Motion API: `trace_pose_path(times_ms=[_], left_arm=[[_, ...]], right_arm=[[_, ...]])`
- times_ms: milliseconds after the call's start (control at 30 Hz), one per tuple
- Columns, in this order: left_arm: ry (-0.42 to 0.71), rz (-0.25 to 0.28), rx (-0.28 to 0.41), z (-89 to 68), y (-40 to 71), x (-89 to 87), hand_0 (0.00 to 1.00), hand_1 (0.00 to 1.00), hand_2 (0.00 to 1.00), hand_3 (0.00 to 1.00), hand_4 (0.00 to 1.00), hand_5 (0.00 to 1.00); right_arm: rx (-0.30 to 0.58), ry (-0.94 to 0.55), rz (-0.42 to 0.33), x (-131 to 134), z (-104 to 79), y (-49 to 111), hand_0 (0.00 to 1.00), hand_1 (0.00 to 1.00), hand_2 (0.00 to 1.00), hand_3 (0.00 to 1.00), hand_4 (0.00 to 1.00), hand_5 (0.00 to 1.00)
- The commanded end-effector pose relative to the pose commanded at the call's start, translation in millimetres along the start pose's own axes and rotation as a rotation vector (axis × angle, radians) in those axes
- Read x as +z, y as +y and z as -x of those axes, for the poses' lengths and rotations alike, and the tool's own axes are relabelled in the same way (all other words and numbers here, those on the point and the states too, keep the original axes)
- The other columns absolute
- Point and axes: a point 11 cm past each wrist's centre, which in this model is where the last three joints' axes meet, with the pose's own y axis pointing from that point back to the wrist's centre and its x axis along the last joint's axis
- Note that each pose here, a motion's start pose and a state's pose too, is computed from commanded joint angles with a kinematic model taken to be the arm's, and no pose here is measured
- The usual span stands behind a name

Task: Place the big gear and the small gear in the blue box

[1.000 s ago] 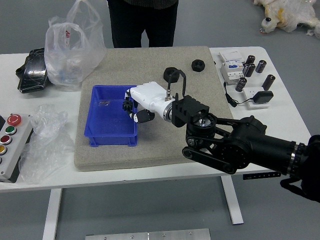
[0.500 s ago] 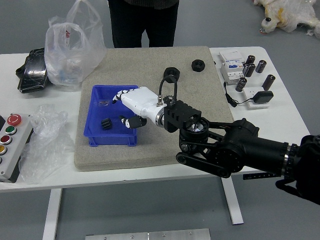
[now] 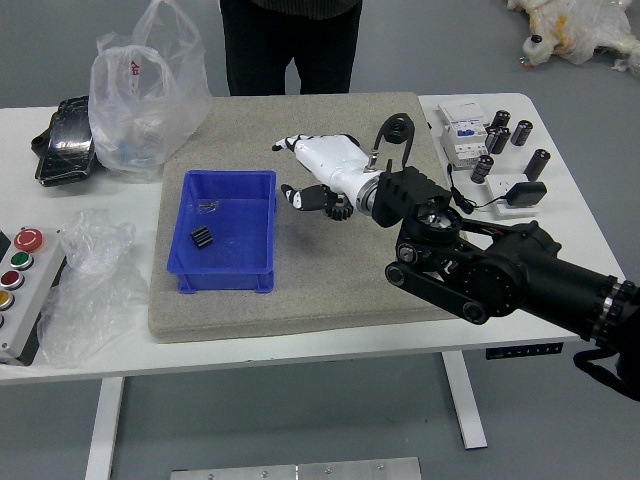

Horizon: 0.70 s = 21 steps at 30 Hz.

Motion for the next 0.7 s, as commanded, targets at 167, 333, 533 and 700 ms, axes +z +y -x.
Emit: trace_pose_path(times_ms=[167, 333, 533, 700], left_arm=[[-0.003, 0.003, 0.0, -0.1, 0.3, 1.8, 0.711, 0.708, 0.686, 0.805, 0.739, 0.533], [-0.006, 0.005, 0.0, 0.0, 0.7, 3.4, 0.711, 0.708, 0.685, 0.805, 0.739, 0.533], [-0.007, 0.004, 0.0, 0.0, 0.9, 4.1, 0.711, 0.708, 0.685, 0.805, 0.739, 0.533], [-0.012, 0.007, 0.0, -0.1, 1.4, 6.2, 0.711, 0.708, 0.685, 0.805, 0.739, 0.534]], right_arm=[[-0.039, -0.018, 0.081, 30, 6.4, -3.2, 0.432, 0.807, 0.88, 0.875, 0.878, 0.479], [-0.08, -0.031, 0.122, 44, 12.5, -7.4, 0.44, 0.814, 0.884, 0.883, 0.998, 0.678], [-0.128, -0.041, 0.132, 44, 22.8, -12.5, 0.449, 0.82, 0.888, 0.887, 0.998, 0.68], [-0.164, -0.044, 0.138, 39, 36.5, -16.2, 0.445, 0.812, 0.876, 0.878, 0.998, 0.625]])
